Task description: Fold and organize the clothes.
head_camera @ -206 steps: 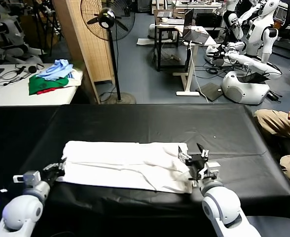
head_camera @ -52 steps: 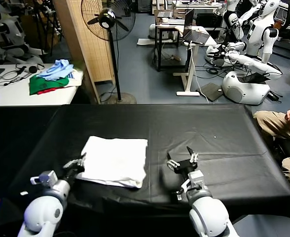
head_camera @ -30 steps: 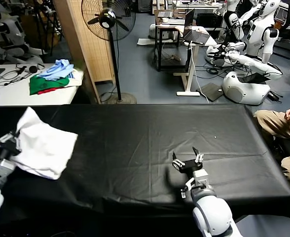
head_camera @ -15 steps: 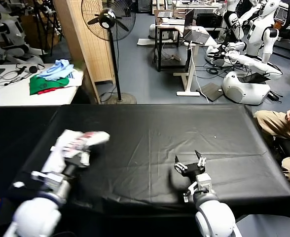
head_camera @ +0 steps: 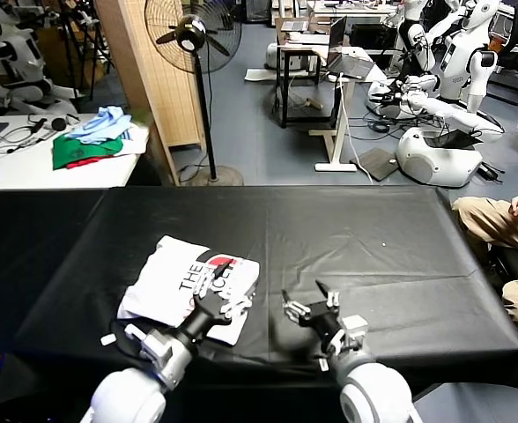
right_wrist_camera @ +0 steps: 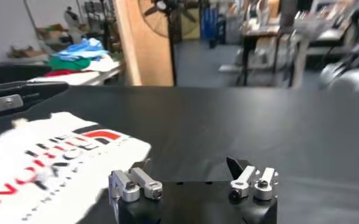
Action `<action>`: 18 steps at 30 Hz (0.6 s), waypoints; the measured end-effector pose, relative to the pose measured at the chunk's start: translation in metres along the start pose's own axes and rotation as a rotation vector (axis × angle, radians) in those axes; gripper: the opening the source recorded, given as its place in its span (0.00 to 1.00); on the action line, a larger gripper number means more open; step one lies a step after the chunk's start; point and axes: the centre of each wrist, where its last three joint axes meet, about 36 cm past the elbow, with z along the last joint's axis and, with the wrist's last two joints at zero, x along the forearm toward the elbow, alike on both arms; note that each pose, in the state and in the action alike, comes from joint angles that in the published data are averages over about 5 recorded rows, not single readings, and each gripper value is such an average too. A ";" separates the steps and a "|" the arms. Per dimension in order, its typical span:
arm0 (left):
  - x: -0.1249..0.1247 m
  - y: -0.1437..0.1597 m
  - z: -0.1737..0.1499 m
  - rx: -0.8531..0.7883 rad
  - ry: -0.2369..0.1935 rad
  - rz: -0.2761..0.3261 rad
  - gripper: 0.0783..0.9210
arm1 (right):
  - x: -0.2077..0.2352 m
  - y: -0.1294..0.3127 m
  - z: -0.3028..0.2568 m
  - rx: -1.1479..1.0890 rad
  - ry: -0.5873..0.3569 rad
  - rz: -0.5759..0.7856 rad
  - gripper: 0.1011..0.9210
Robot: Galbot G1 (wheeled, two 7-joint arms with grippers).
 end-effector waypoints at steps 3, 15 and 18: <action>0.005 0.001 -0.004 -0.004 -0.011 -0.006 0.84 | -0.012 0.006 -0.002 -0.055 0.021 -0.025 0.85; 0.026 0.005 -0.002 -0.026 0.008 -0.095 0.85 | -0.078 0.038 -0.001 -0.158 0.099 -0.080 0.83; 0.030 0.005 -0.003 -0.024 0.009 -0.112 0.85 | -0.092 0.040 -0.001 -0.171 0.112 -0.076 0.75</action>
